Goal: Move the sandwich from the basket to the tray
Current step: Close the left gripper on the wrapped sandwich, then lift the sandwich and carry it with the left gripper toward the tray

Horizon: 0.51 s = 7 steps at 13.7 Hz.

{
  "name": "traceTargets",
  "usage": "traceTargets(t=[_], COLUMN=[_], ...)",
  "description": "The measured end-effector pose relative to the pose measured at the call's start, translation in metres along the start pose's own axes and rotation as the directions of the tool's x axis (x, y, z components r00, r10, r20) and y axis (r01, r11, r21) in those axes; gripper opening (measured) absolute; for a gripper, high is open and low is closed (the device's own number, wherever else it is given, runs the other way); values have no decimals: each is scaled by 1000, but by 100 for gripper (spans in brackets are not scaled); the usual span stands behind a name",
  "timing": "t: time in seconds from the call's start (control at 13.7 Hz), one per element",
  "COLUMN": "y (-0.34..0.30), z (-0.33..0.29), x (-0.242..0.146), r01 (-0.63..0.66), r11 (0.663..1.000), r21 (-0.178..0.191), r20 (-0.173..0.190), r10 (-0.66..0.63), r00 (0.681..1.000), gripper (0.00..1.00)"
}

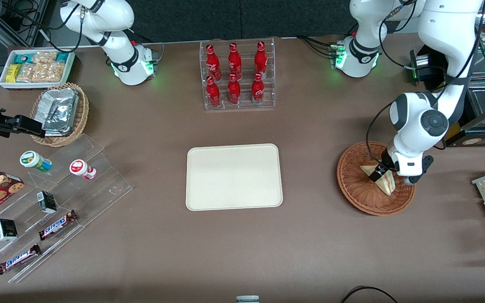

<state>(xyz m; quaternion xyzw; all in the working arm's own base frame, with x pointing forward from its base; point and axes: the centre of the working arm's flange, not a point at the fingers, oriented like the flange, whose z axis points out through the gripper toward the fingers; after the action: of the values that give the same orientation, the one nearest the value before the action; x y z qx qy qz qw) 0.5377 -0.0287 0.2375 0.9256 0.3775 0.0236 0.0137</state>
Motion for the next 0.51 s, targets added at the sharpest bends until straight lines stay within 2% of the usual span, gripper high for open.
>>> traceTargets(t=[0.07,0.22,0.36,0.51], y=[0,3,12,32], z=[0,-7,-32,-83], x=[1,4,4,-6], r01=[1,2,-10,-52], r11=[1000,1000,999,994], r21=[-1,-4,38,91], r20=[-1,-4,36,89], r10=[-1,-2,9,44], r00=[1000,1000,999,995], gripper=[85,62,43,35])
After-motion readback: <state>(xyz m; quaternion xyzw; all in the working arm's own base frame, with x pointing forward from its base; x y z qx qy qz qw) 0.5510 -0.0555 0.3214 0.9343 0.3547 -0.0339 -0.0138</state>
